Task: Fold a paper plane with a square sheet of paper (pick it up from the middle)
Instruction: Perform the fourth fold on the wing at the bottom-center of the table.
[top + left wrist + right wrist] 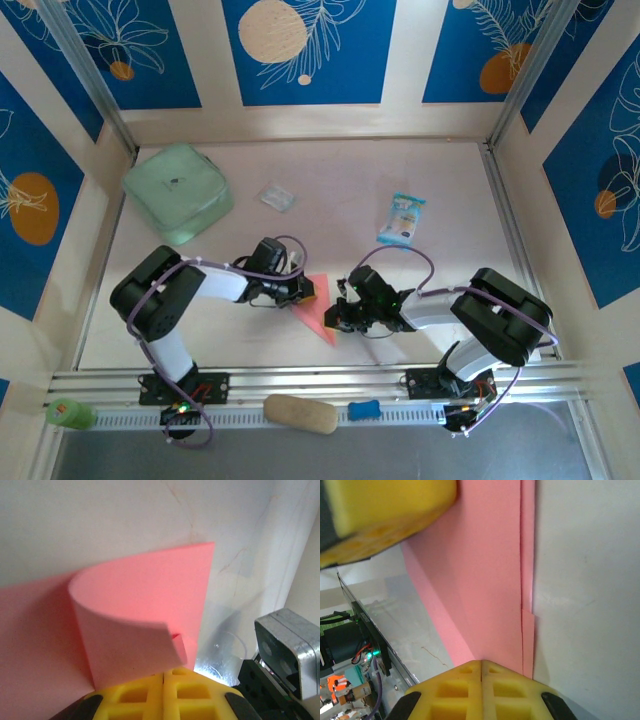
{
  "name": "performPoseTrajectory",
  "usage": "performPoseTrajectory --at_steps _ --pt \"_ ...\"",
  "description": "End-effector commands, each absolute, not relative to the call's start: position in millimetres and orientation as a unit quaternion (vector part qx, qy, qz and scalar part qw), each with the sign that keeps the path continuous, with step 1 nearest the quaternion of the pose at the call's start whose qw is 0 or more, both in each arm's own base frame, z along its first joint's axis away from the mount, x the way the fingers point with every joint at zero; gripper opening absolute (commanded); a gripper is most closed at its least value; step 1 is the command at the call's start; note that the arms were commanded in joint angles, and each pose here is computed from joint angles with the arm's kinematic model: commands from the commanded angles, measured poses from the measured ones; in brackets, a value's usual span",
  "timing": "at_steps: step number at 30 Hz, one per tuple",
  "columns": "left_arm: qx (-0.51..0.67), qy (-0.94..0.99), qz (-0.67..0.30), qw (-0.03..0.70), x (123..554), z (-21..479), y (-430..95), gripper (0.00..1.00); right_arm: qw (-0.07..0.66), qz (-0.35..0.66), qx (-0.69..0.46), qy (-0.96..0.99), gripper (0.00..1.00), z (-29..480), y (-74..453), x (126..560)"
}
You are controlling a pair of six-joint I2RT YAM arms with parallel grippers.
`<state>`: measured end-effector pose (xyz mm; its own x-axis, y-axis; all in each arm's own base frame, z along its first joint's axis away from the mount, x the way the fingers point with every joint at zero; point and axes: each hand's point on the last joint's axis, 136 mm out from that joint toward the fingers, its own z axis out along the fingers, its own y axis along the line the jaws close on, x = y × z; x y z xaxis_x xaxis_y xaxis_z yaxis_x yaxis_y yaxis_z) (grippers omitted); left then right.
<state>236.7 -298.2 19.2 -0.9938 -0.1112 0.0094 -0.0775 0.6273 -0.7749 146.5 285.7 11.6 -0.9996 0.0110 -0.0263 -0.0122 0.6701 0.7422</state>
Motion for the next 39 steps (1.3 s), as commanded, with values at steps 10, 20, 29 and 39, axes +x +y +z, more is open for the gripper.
performPoseTrajectory --at_steps 10,20,29,39 --pt "-0.082 0.926 -0.364 0.060 274.6 -2.4 -263.6 0.00 -0.069 0.320 0.020 0.945 0.01 -27.3 246.1 108.4" --pt "-0.084 0.927 -0.359 0.065 289.7 1.9 -255.8 0.00 -0.068 0.321 0.020 0.945 0.01 -25.7 246.3 108.9" --pt "-0.084 0.941 -0.320 0.067 298.8 1.1 -243.0 0.00 -0.063 0.323 0.018 0.944 0.01 -21.7 247.1 111.2" --pt "-0.075 0.938 -0.325 0.094 307.7 34.4 -245.5 0.01 -0.058 0.325 0.018 0.944 0.01 -19.5 248.7 115.3"
